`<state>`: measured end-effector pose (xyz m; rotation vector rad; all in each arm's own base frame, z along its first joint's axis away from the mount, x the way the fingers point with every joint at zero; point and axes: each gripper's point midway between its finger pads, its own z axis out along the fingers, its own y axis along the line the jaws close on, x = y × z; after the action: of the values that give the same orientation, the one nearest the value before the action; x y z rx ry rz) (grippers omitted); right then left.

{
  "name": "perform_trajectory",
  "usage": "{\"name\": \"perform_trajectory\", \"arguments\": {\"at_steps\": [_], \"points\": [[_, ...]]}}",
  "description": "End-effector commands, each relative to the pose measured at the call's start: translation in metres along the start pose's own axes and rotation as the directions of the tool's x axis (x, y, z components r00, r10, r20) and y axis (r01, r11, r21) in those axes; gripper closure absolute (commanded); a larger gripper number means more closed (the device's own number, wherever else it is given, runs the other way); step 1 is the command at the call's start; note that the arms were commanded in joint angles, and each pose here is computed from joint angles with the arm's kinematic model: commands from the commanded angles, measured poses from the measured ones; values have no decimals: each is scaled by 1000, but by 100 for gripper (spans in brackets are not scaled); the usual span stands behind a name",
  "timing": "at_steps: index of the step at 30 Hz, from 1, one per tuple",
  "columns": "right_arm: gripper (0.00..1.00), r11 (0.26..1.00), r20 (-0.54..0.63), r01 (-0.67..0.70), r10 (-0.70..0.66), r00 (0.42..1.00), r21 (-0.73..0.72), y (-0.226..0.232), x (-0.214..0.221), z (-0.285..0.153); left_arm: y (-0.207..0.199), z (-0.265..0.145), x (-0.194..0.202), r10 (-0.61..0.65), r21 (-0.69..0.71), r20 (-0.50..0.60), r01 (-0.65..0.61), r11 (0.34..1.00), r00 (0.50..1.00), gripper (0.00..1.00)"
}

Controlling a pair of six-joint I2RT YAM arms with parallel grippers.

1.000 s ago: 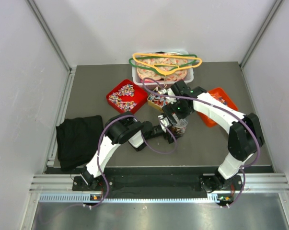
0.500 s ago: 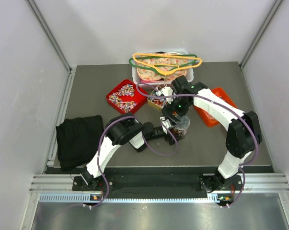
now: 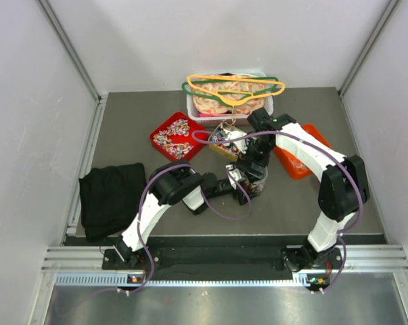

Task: Pack the candies
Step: Screw the bottle lid onto the packing bottle.

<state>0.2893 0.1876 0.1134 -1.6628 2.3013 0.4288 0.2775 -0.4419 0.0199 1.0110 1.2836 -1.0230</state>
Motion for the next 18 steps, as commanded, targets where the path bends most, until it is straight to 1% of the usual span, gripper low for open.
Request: {"name": "perform_trajectory", "arguments": {"at_steps": [1,7,12,13,14,15,18], "points": [[1,995,-12,98,-97,995,10,6,7,-16,-14,-8,7,96,31,44,-97,995,994,2],[1,993,-33,116,-115,993,32,0,10,-20,-14,-8,8,95,32,41,-96,995,995,2],[1,994,-37,103,-102,994,22,0,11,-15,-14,-8,7,96,31,44,-97,995,994,2],[2,995,-41,98,-98,994,19,0,13,-14,-14,-8,8,95,31,43,-97,995,995,2],[7,996,-42,90,-89,995,16,1,14,-12,-13,-8,7,96,30,44,-97,995,994,2],[17,998,-35,64,-63,997,23,0,13,-10,-13,-8,8,95,28,42,-97,995,995,2],[29,999,-18,2,-1,1000,35,2,12,-6,-13,-8,6,96,31,47,-97,995,994,2]]}}
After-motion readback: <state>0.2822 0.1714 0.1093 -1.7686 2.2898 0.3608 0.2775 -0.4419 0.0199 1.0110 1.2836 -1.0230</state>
